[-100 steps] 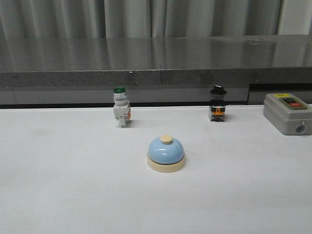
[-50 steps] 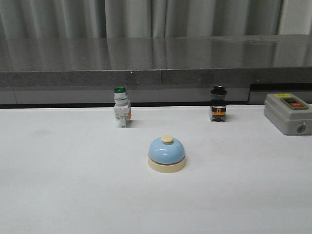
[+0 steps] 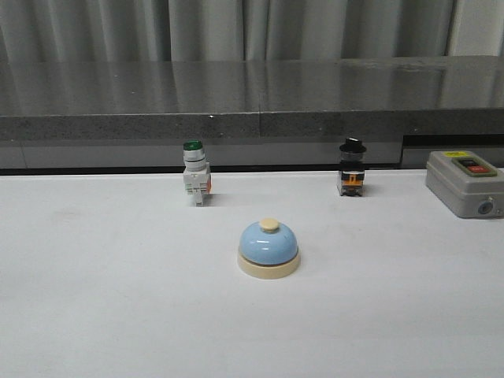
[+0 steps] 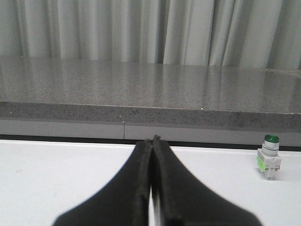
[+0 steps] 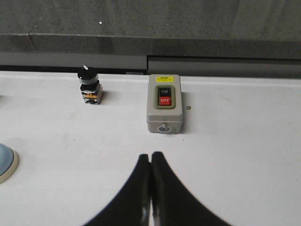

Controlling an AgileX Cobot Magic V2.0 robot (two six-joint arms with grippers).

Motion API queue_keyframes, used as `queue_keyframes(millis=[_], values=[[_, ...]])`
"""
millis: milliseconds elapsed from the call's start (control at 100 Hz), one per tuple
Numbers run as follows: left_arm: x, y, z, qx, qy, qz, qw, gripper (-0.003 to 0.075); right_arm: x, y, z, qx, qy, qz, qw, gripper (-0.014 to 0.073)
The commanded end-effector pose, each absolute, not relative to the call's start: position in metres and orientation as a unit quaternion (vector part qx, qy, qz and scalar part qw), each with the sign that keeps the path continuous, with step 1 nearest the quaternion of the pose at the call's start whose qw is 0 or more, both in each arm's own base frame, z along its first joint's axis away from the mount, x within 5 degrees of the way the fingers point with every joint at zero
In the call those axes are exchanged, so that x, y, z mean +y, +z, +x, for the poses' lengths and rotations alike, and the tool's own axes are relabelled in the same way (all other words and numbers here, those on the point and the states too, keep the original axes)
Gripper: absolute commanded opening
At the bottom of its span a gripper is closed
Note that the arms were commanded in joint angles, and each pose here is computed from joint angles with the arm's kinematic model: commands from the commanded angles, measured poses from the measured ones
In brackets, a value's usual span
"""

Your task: Place and press bell with both arms

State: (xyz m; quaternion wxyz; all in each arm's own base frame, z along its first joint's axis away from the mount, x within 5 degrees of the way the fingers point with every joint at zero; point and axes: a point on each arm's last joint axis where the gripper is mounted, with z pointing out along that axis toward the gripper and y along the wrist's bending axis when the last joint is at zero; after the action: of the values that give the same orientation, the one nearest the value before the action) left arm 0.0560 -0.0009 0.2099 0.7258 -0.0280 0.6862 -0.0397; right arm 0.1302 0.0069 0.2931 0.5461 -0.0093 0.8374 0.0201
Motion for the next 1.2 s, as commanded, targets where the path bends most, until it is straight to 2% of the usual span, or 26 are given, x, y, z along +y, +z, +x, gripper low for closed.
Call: queue_keyframes(millis=[0,190,490,970,1190], values=[[0.000,0.204,0.055,0.662,-0.044,-0.037,0.747,-0.0020,0.008,0.317,0.152,0.825,0.016,-0.014,0.565,-0.0062],[0.000,0.204,0.055,0.662,-0.044,-0.037,0.747,-0.0020,0.024,0.333,0.196,0.863,0.030,-0.041,0.503,-0.0062],[0.000,0.204,0.055,0.662,-0.044,-0.037,0.747,-0.0020,0.087,0.336,0.259,0.899,0.063,-0.133,0.412,-0.0062],[0.000,0.204,0.055,0.662,-0.044,-0.037,0.747,-0.0020,0.196,0.292,0.323,0.929,0.071,-0.240,0.272,-0.0062],[0.000,0.204,0.055,0.662,-0.044,-0.037,0.747,-0.0020,0.227,0.261,0.337,0.939,0.058,-0.271,0.205,-0.0062]])
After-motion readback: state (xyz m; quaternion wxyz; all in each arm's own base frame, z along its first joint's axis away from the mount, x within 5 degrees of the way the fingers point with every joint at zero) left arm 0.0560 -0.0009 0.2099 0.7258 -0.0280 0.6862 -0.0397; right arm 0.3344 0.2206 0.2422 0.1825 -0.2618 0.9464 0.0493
